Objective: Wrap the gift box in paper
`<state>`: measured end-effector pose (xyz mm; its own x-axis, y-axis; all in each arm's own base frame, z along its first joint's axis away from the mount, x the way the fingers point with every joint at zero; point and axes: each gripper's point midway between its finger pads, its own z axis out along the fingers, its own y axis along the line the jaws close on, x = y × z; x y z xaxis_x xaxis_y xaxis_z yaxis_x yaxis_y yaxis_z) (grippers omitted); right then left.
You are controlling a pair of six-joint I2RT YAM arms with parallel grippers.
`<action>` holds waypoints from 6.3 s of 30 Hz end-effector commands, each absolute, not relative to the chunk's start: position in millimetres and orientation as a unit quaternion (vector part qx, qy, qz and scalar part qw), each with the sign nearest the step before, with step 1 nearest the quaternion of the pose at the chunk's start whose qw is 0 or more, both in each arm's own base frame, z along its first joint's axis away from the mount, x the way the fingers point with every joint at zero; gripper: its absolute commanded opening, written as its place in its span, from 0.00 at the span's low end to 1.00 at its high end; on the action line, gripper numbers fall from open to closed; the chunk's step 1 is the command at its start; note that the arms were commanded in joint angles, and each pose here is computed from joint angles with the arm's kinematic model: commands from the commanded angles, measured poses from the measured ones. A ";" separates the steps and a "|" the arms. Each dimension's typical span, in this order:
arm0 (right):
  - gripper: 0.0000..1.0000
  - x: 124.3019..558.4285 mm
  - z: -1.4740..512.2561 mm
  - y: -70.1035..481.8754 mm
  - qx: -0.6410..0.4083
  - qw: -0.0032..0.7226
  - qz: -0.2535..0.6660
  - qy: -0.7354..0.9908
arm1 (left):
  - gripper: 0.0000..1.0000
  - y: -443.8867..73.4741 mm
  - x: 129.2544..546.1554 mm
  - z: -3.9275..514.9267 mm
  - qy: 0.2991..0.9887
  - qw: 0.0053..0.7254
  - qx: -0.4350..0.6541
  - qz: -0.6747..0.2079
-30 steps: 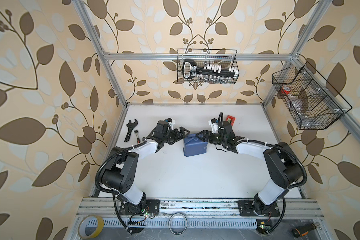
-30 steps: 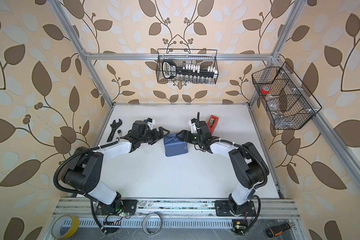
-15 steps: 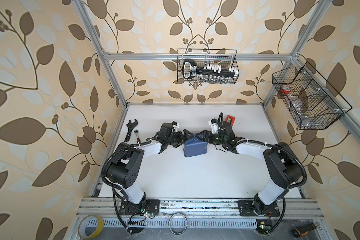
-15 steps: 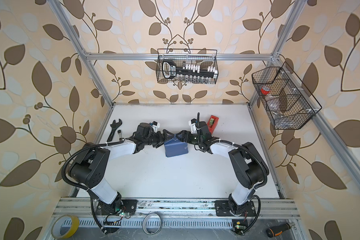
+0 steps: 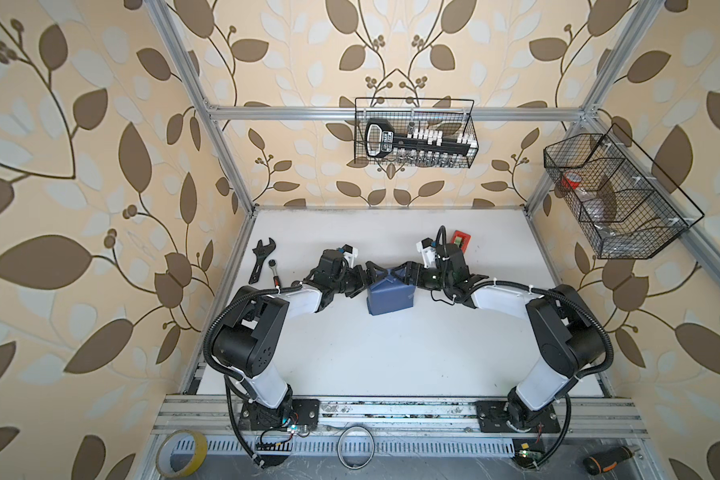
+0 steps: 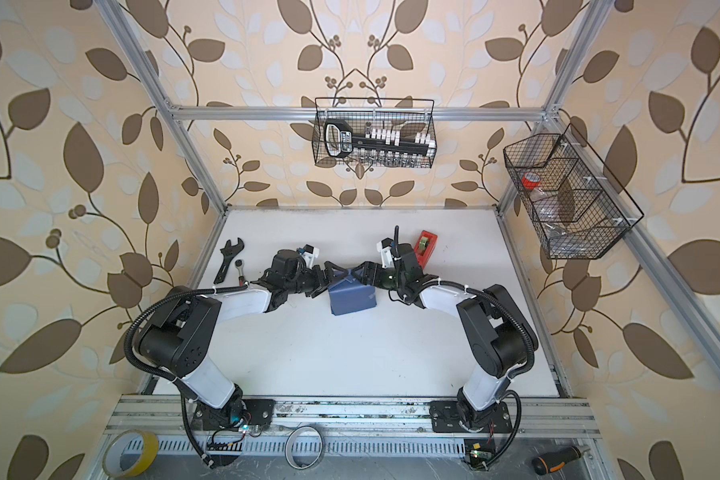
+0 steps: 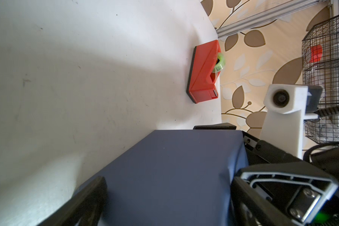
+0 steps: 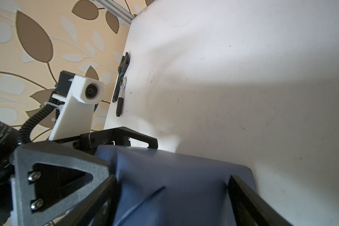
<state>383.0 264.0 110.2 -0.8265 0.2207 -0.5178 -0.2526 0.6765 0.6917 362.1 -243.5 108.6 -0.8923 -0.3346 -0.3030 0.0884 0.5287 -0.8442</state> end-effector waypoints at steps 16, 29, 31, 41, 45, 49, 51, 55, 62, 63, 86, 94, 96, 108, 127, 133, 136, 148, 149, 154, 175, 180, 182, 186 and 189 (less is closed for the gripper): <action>0.89 358.8 68.1 257.0 0.000 0.244 0.375 0.894 | 0.99 -247.4 326.8 122.5 0.834 0.196 -0.044 -0.515; 0.88 345.8 65.9 251.2 0.002 0.248 0.376 0.893 | 0.99 -237.8 322.2 115.0 0.854 0.205 -0.040 -0.476; 0.88 341.2 64.0 248.8 0.006 0.249 0.376 0.892 | 0.99 -238.1 327.3 129.6 0.845 0.218 -0.047 -0.485; 0.87 332.0 63.4 246.1 0.012 0.258 0.384 0.887 | 0.99 -244.0 317.6 151.1 0.826 0.203 -0.081 -0.520; 0.87 329.9 62.7 246.9 0.014 0.260 0.388 0.884 | 0.99 -250.2 311.8 141.9 0.835 0.192 -0.077 -0.510; 0.87 326.8 59.8 246.6 0.016 0.260 0.389 0.883 | 0.99 -257.7 308.4 121.8 0.847 0.167 -0.074 -0.499; 0.87 325.8 57.6 246.0 0.018 0.259 0.389 0.884 | 0.99 -258.7 305.6 112.0 0.854 0.157 -0.072 -0.490; 0.87 324.5 56.7 246.0 0.018 0.261 0.390 0.883 | 0.99 -260.2 299.9 97.2 0.866 0.144 -0.056 -0.476; 0.87 327.9 66.2 247.6 0.014 0.270 0.395 0.878 | 0.99 -254.7 291.9 72.8 0.884 0.130 -0.040 -0.447; 0.87 330.0 70.6 248.5 0.013 0.273 0.397 0.876 | 0.99 -253.7 290.8 70.0 0.887 0.129 -0.036 -0.442; 0.85 413.4 179.6 127.6 0.087 0.407 0.323 0.850 | 0.95 -244.1 283.7 57.9 0.910 0.151 0.026 -0.386; 0.72 453.2 146.9 67.7 0.147 0.381 0.279 0.869 | 0.95 -244.5 284.1 60.6 0.908 0.157 0.028 -0.387; 0.70 460.2 141.0 64.3 0.149 0.374 0.274 0.873 | 0.95 -244.4 283.6 59.3 0.909 0.154 0.025 -0.387; 0.56 467.7 121.0 52.0 0.169 0.346 0.271 0.882 | 0.95 -245.9 282.3 56.4 0.910 0.136 0.010 -0.391; 0.40 475.6 96.2 60.2 0.180 0.307 0.311 0.882 | 0.94 -245.8 282.3 55.6 0.911 0.136 0.013 -0.389; 0.37 479.6 93.2 62.3 0.178 0.303 0.318 0.881 | 0.93 -247.2 282.9 56.8 0.910 0.136 0.014 -0.391; 0.35 482.2 90.7 63.1 0.178 0.301 0.320 0.880 | 0.93 -247.3 282.3 56.0 0.910 0.134 0.014 -0.391; 0.28 487.3 75.3 68.8 0.196 0.280 0.344 0.874 | 0.93 -246.1 281.7 54.0 0.912 0.135 0.015 -0.388; 0.27 487.3 74.4 69.5 0.199 0.278 0.348 0.873 | 0.93 -246.1 281.7 53.1 0.912 0.134 0.015 -0.387; 0.22 488.3 71.7 73.0 0.210 0.273 0.365 0.865 | 0.93 -246.7 281.8 54.2 0.912 0.135 0.015 -0.388; 0.00 495.7 116.6 87.0 0.244 0.296 0.480 0.789 | 0.93 -246.5 281.2 51.8 0.913 0.134 0.015 -0.384; 0.00 492.8 138.6 93.2 0.240 0.302 0.510 0.769 | 0.93 -245.8 281.7 50.0 0.914 0.134 0.014 -0.382; 0.00 489.2 139.8 96.1 0.238 0.300 0.511 0.769 | 0.93 -245.6 282.0 50.5 0.914 0.135 0.014 -0.382; 0.00 480.2 141.6 104.7 0.236 0.297 0.523 0.763 | 0.93 -245.5 281.7 50.1 0.915 0.135 0.015 -0.381; 0.00 469.9 139.8 113.2 0.231 0.292 0.528 0.763 | 0.93 -245.2 281.7 49.6 0.915 0.135 0.014 -0.380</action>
